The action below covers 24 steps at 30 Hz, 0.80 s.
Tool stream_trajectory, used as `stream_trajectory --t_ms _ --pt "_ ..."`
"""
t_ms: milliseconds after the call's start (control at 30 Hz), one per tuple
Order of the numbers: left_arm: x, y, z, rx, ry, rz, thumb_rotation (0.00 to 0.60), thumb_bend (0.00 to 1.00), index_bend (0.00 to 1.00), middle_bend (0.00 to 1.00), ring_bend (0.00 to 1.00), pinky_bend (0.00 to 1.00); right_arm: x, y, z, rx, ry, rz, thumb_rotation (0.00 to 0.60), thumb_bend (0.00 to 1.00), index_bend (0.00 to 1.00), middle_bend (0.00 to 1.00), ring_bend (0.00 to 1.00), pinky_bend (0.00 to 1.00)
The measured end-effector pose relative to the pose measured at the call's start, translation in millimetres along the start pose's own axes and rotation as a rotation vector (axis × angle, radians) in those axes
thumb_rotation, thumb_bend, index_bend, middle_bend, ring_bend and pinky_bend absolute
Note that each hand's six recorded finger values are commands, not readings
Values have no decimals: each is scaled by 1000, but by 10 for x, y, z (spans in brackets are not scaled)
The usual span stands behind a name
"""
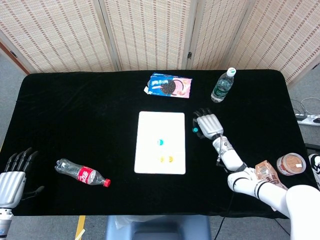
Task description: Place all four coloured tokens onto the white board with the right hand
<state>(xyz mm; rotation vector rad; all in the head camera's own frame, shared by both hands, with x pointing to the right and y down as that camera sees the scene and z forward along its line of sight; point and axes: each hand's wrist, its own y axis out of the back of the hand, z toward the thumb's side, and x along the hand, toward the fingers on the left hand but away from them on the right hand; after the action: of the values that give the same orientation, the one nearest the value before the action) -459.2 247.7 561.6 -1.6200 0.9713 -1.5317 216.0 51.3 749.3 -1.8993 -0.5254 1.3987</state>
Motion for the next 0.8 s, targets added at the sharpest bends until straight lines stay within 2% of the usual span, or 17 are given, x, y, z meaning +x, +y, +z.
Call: stream_trajectory --t_ms 133,333,600,800 --pt "-8 -2 0 -1 0 -1 600 71 0 0 0 0 96 -15 294 31 88 4 600 412 525 172 24 0" --pt "-20 -8 -14 -5 5 -3 600 71 0 0 0 0 67 -111 648 66 157 23 600 413 524 173 23 0" --pt "-31 -18 -49 -11 11 -8 600 71 0 0 0 0 -32 -187 914 95 184 33 600 413 524 173 19 0" --pt "-35 -18 -60 -12 13 -9 600 71 0 0 0 0 -88 -181 962 96 180 32 600 412 524 172 19 0"
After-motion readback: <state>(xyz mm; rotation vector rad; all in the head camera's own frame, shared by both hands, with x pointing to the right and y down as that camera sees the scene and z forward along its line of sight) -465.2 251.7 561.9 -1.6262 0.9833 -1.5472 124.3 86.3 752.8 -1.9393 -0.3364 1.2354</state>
